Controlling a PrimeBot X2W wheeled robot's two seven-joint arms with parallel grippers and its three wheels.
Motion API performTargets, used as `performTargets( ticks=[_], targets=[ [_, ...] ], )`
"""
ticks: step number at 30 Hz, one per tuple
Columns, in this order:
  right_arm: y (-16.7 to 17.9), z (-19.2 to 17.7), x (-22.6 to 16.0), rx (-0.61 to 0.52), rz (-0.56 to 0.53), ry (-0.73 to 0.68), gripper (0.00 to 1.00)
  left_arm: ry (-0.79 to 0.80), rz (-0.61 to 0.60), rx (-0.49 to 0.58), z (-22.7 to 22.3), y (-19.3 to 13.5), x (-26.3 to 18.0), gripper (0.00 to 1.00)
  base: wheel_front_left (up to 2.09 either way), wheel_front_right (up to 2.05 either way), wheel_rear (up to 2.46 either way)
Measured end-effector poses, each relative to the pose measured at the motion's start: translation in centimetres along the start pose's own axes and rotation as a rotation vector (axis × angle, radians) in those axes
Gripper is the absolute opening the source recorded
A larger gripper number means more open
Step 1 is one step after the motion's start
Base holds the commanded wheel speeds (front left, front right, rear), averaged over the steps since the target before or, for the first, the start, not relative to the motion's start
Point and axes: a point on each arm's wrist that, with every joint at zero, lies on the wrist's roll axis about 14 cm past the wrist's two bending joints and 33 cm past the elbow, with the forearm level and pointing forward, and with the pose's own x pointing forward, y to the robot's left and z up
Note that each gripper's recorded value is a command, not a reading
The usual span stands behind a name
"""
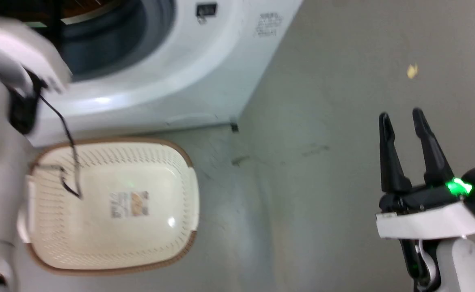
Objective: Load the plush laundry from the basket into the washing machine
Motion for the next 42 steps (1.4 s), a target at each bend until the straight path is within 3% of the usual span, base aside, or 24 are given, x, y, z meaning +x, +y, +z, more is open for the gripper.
performTargets(
  ticks=[7,22,28,42],
  targets=[
    [0.9,2.4,-2.2,-0.004,0.024,-0.052,1.00,-0.184,0.033,-0.071,4.0,-1.5,-7.3,1.00,0.00,0.00,0.00],
    [5.0,4.9,-4.8,0.014,0.151,-0.119,1.00,-0.342,0.285,-0.029,6.2,-1.5,-25.2,1.00,0.00,0.00,0.00],
    [6.2,5.3,-5.7,0.023,0.190,-0.130,1.00,-0.320,0.284,0.033,5.1,-3.6,-28.2,1.00,0.00,0.00,0.00],
    [6.4,4.1,-7.4,0.029,0.196,-0.089,1.00,-0.210,0.270,-0.007,0.8,-5.9,-29.9,1.00,0.00,0.00,0.00]
  ],
)
